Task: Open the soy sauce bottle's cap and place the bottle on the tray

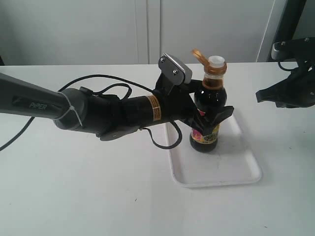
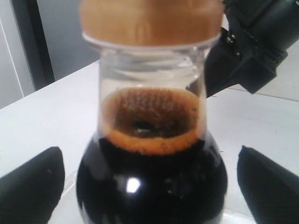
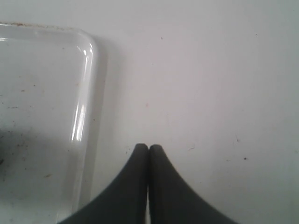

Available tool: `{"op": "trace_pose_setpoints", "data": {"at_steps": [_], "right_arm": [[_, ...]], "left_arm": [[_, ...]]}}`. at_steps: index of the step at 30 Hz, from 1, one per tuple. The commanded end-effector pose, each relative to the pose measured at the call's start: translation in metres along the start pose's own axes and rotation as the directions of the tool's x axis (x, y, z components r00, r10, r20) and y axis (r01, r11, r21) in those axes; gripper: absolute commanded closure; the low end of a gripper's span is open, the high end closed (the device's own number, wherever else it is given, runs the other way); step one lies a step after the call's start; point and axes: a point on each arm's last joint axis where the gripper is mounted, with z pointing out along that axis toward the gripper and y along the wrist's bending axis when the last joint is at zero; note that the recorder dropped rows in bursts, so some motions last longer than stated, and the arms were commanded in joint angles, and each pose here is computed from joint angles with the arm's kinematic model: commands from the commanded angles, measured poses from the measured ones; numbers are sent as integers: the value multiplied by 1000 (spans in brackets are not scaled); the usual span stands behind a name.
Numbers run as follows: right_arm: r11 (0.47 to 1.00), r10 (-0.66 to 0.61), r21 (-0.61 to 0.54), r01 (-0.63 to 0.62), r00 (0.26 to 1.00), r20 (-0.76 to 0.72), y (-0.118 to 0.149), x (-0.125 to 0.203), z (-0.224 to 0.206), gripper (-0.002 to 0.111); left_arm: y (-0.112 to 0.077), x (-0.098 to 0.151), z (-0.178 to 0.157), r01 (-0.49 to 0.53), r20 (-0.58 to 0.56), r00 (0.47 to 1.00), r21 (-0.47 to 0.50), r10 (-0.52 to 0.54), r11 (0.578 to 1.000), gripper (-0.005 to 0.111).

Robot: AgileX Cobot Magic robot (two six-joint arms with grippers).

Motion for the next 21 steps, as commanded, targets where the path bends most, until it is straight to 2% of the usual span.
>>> {"op": "trace_pose_setpoints", "data": {"at_steps": [1, 7, 13, 21], "right_arm": [[1000, 13, 3, -13, 1000, 16, -1, -3, -1, 108], [1000, 13, 3, -13, 1000, 16, -1, -3, -1, 108], [1000, 13, 3, -13, 1000, 16, -1, -3, -1, 108], [1000, 13, 3, -13, 1000, 16, -1, -3, -1, 108]], "left_arm": [[-1, -8, 0, -13, 27, 1000, 7, 13, 1000, 2], [0, -18, -4, -23, 39, 999, -4, 23, 1000, 2], [-2, -44, -12, -56, 91, 994, -3, 56, 998, 2], [-3, -78, -26, -93, 88, 991, -53, 98, 994, 2]]}}
